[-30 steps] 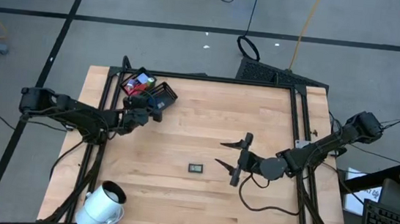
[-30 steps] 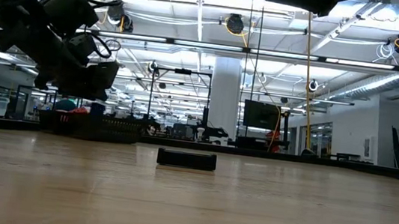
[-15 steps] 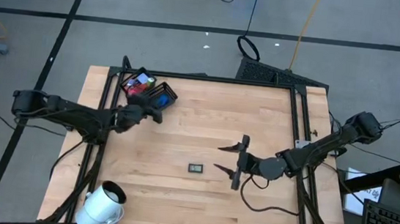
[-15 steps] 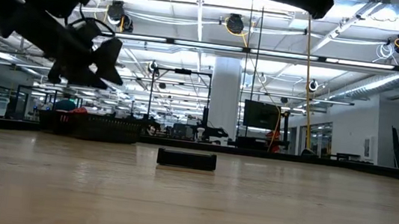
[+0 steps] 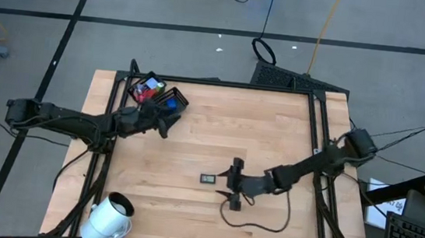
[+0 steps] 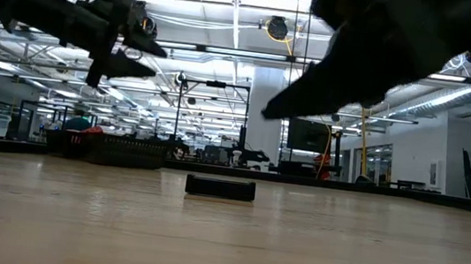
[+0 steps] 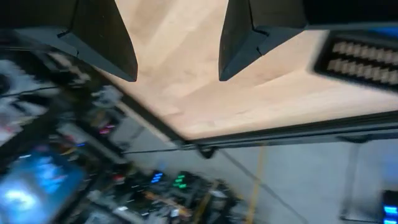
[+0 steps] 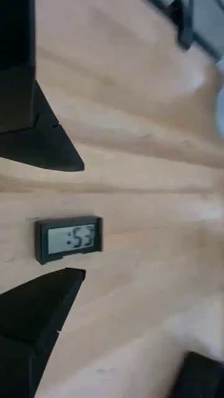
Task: Pick & Place Office items
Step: Put the black timer into the bottom black bin
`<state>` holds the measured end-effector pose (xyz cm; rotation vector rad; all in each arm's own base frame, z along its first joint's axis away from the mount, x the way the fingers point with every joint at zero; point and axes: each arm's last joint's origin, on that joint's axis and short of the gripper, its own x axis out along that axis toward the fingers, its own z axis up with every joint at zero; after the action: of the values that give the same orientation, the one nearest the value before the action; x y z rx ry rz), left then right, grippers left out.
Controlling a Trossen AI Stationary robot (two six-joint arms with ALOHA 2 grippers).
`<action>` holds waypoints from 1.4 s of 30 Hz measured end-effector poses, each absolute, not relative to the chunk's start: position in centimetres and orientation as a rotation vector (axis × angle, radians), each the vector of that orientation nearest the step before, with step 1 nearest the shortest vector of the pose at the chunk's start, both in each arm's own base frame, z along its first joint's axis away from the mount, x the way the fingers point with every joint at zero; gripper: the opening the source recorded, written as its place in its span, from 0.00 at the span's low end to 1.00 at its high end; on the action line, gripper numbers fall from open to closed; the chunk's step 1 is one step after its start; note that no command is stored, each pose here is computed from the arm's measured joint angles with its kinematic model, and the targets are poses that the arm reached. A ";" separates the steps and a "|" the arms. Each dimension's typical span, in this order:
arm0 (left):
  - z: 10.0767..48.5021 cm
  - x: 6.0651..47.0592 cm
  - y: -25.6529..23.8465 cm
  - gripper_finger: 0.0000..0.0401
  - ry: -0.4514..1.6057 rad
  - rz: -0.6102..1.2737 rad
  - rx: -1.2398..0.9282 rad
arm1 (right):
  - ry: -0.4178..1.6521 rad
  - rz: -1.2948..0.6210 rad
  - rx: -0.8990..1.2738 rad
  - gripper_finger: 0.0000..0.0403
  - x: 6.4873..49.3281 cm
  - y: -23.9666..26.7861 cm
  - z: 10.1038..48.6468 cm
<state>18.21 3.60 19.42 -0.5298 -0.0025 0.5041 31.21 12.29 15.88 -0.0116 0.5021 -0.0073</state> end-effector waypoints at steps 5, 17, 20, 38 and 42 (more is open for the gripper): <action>19.8 18.4 2.9 0.57 -0.017 0.419 -0.512 | 0.591 -0.025 0.021 0.67 32.3 10.8 13.2; 19.8 18.5 2.5 0.57 -0.007 0.399 -0.483 | 0.602 0.019 0.039 0.77 33.9 9.5 9.1; 19.8 18.5 2.5 0.57 -0.007 0.399 -0.484 | 0.603 0.037 0.048 0.76 34.1 9.3 8.4; 19.8 18.5 2.5 0.57 -0.005 0.390 -0.486 | 0.640 0.041 -0.005 0.55 34.0 8.9 8.0; 19.8 18.5 2.5 0.57 -0.004 0.390 -0.486 | 0.641 0.041 -0.006 0.49 34.0 8.9 8.0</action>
<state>18.52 2.46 19.78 -0.4863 -0.0043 0.3904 34.03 8.86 7.98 -0.0060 0.6405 0.0406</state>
